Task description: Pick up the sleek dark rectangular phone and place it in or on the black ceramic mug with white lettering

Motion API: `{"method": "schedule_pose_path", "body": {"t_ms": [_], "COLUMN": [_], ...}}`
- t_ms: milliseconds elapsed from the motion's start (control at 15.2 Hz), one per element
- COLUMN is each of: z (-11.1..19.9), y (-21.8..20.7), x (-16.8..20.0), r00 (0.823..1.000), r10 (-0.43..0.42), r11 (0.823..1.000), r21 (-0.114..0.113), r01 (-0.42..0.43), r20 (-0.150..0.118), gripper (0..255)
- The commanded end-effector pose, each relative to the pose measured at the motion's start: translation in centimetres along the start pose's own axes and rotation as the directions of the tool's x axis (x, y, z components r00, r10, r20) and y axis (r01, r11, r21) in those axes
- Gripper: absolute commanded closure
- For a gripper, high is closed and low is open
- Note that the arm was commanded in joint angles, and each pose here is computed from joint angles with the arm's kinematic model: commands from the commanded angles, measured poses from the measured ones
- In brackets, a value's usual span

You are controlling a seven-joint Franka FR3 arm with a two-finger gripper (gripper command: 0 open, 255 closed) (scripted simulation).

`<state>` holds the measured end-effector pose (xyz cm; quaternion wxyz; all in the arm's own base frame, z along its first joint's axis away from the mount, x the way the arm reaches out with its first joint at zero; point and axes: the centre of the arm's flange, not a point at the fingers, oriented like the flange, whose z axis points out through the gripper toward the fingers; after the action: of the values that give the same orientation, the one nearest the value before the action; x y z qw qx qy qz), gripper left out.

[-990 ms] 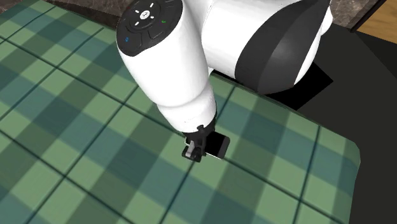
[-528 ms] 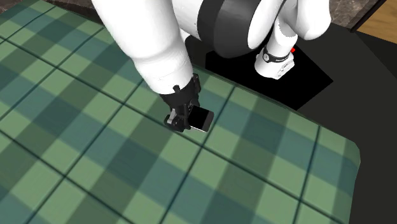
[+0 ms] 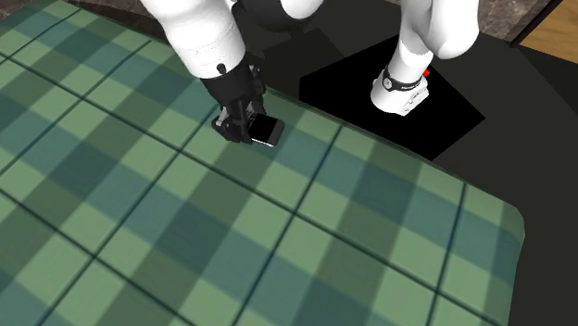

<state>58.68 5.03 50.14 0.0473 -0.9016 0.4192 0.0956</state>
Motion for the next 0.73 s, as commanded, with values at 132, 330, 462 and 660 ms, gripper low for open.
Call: {"method": "schedule_pose_path", "body": {"t_ms": [132, 330, 462, 660], "z": [-1.1, -1.8, -2.2, -2.9], "y": [3.7, 6.3, 8.0, 10.6], "x": [3.8, 6.7, 8.6, 11.6], "r00": [1.000, 1.000, 1.000, 1.000], "r10": [-0.001, -0.001, -0.001, -0.001], "r11": [1.000, 1.000, 1.000, 1.000], "r21": [0.000, 0.000, 0.000, 0.000], "r01": [0.001, 0.001, 0.001, 0.001], "r20": [0.000, 0.000, 0.000, 0.000], "gripper": [255, 255, 255, 255]}}
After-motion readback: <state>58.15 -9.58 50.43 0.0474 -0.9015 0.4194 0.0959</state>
